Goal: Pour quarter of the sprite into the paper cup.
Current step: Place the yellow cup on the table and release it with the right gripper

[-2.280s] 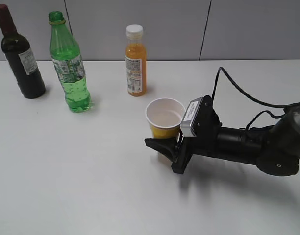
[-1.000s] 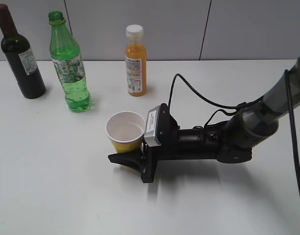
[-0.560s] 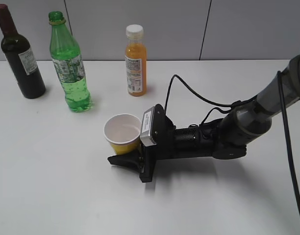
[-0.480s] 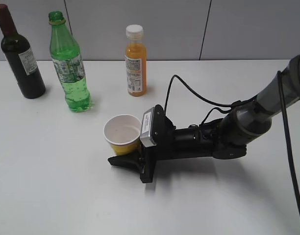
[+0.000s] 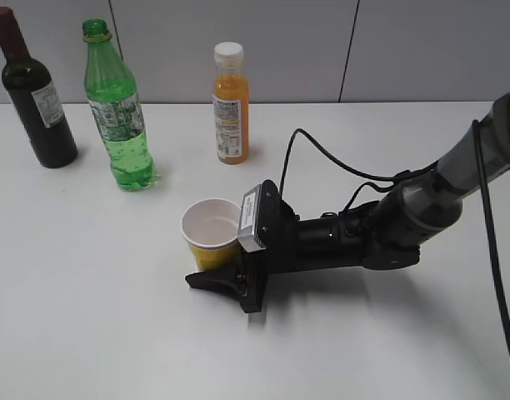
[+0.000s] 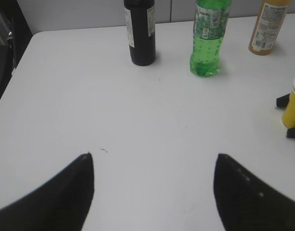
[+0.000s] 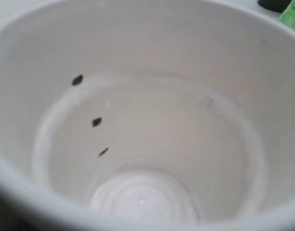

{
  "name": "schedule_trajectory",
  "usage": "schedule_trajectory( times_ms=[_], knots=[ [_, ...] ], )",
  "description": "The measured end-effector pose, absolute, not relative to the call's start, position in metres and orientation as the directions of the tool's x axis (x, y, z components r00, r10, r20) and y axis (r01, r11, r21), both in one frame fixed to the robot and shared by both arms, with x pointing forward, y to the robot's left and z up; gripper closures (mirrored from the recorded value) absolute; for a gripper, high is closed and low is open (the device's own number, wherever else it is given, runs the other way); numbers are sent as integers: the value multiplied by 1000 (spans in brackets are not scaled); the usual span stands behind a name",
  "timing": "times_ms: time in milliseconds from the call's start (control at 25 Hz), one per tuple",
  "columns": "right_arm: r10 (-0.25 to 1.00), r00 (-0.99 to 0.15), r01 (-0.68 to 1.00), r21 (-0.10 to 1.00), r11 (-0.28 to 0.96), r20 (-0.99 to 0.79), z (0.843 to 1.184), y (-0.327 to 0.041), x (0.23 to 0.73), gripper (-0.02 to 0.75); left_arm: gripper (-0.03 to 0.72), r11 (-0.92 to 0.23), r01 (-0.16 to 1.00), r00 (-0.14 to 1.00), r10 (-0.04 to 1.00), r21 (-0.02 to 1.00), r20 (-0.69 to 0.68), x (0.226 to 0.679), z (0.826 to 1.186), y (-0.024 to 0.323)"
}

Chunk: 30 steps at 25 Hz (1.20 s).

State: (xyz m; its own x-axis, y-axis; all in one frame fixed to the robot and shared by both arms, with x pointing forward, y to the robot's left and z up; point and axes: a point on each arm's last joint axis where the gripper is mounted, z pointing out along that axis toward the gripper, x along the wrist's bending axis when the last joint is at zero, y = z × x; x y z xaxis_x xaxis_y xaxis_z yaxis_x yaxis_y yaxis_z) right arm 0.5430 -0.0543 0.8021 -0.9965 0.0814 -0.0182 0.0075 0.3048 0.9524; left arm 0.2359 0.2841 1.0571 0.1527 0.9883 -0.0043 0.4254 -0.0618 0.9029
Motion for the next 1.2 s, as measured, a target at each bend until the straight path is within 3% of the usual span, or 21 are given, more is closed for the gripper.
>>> schedule_trajectory(
  times_ms=[480, 1000, 1200],
  knots=[
    [72, -997, 47, 951, 305, 27, 801, -67, 547, 174, 99, -62, 425, 153, 988, 903, -4, 236, 1057, 284],
    [158, -987, 97, 931, 351, 43, 815, -135, 542, 174, 99, -61, 425, 153, 988, 903, -5, 236, 1057, 284],
    [206, -979, 58, 938, 343, -15, 839, -153, 548, 174, 99, -61, 425, 153, 988, 903, -5, 236, 1057, 284]
  ],
)
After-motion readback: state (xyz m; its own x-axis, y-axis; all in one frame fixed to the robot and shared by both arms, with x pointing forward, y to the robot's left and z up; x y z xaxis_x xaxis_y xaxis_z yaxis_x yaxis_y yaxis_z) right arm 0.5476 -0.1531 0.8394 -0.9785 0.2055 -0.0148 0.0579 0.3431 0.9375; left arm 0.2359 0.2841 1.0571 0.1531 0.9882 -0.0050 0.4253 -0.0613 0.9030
